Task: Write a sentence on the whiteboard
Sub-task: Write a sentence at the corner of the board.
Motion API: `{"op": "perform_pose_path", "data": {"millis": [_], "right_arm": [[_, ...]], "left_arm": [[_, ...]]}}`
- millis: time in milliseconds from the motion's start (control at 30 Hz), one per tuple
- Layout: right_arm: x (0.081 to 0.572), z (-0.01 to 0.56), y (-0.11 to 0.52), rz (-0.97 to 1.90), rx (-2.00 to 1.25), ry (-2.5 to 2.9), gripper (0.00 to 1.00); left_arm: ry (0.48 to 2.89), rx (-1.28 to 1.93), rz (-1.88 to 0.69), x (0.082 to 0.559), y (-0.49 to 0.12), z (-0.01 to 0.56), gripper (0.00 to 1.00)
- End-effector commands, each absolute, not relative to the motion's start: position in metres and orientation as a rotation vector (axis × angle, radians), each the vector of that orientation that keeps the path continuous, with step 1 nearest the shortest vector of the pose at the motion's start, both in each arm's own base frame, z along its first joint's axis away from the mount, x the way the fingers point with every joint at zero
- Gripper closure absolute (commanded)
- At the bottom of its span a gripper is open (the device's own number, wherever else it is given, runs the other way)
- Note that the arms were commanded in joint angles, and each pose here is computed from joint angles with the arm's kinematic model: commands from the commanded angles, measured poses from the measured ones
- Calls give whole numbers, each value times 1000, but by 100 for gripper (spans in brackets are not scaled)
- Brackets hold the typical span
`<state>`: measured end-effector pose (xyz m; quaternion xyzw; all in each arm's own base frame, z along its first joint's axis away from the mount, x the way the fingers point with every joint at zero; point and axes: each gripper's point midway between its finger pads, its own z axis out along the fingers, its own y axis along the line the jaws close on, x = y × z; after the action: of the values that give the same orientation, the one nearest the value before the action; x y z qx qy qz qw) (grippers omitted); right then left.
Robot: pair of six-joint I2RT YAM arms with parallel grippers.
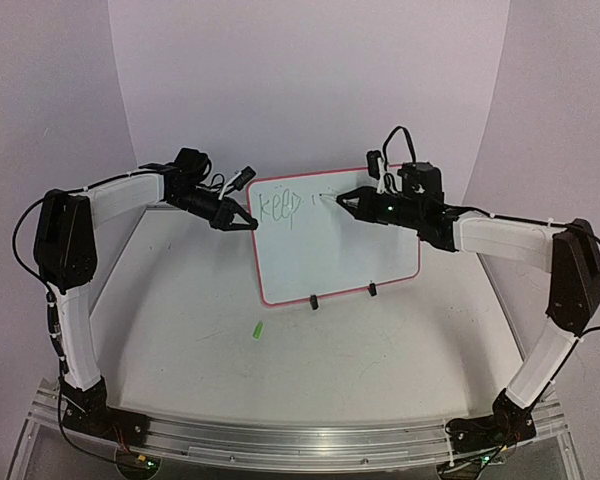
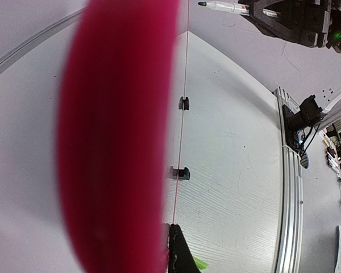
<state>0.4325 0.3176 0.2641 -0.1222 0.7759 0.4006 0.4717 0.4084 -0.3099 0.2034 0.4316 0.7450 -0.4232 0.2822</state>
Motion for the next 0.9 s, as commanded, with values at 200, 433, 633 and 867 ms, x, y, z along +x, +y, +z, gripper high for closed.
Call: {"op": "perform_pose_path", "data": {"millis": [200,433,633,867], "right_arm": [[450,281,321,958,-281,1852,100],[448,263,320,948,-281,1901,100],[440,242,320,967,-290,1955,100],[430,221,321,999,-296,2009,100]], "left_arm": [[1987,1207,-1038,406,-310,203,100],[1987,1207,-1038,406,-310,203,100],[1984,1207,-1040,407,-310,204,100],[1977,1207,-1036,407,-311,206,100]]}}
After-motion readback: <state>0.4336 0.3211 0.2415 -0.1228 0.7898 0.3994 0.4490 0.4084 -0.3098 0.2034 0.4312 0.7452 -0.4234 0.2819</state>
